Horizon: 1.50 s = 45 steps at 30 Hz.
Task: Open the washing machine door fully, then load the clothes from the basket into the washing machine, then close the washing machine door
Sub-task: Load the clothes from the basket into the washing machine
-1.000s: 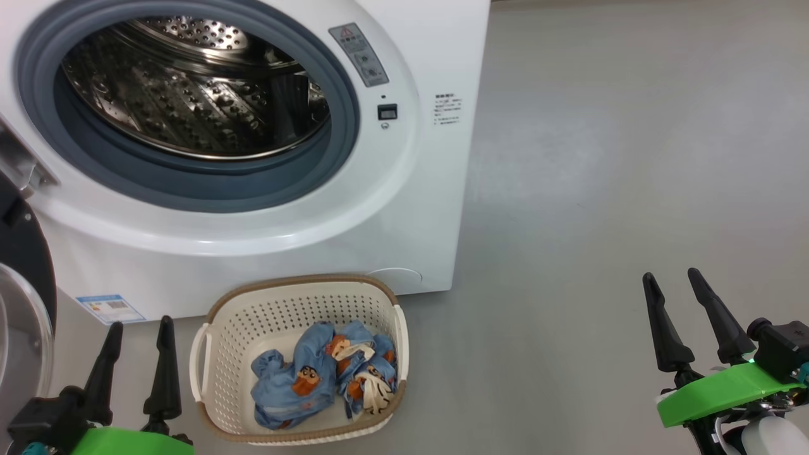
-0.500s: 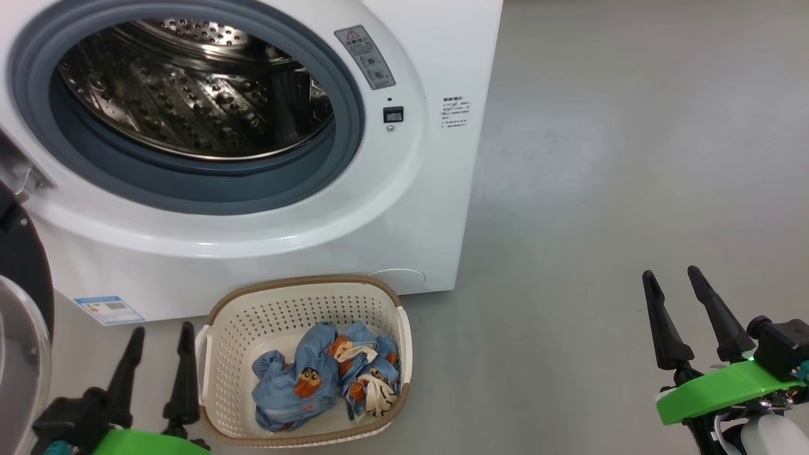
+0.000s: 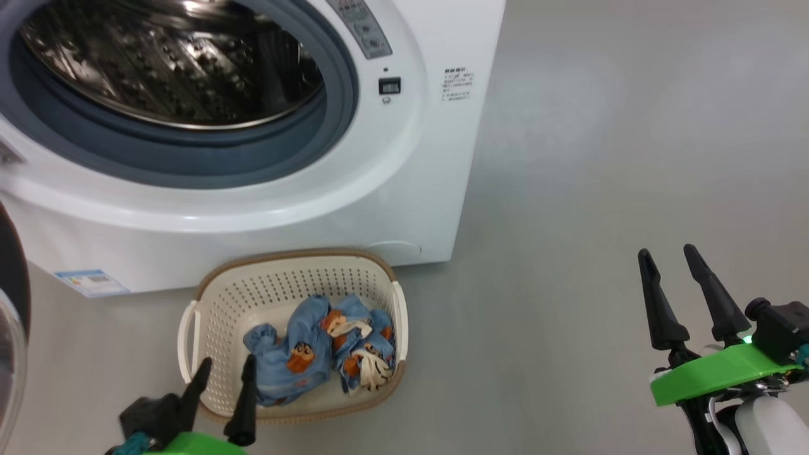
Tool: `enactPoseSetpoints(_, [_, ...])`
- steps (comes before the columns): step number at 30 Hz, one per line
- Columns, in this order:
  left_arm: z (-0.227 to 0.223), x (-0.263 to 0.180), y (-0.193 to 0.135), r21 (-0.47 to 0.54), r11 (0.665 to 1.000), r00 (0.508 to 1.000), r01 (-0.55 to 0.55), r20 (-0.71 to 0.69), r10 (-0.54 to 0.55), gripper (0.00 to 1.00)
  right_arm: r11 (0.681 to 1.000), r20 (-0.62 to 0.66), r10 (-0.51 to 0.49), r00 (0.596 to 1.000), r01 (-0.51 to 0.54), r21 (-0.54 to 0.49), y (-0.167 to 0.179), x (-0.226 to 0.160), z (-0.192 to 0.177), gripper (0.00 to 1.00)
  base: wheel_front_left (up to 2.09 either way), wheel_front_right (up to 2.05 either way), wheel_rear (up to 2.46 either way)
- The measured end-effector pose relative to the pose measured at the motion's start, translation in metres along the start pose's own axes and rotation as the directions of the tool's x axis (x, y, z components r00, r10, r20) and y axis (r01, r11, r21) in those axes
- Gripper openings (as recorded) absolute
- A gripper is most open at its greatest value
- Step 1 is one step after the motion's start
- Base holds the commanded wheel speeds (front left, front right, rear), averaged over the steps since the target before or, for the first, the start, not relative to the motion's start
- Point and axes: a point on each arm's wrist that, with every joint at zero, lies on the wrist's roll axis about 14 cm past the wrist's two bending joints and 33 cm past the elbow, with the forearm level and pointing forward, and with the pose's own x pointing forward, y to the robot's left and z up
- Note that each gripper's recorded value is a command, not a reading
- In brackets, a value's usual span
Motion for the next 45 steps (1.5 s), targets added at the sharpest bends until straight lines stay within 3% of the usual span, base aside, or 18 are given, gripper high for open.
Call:
enactPoseSetpoints(17, [-0.079,0.06,-0.018,0.0,0.996,0.95,0.087,-0.301,-0.083,1.0,1.0,-0.024,0.013,1.0,-0.013,0.018,0.003,0.054,-0.022,1.0,0.0,0.0,0.0])
enactPoseSetpoints(25, [-0.111,0.089,-0.029,-0.017,0.989,0.895,0.148,-0.423,-0.141,1.0,1.0,-0.032,0.02,0.999,-0.02,0.013,0.001,0.08,-0.035,1.0,0.0,0.0,0.0])
enactPoseSetpoints(45, [-0.185,0.141,-0.007,-0.029,0.974,0.755,0.223,-0.626,-0.192,1.0,1.0,-0.076,-0.012,0.997,0.012,0.0,-0.018,0.117,-0.081,1.0,0.0,0.0,0.0])
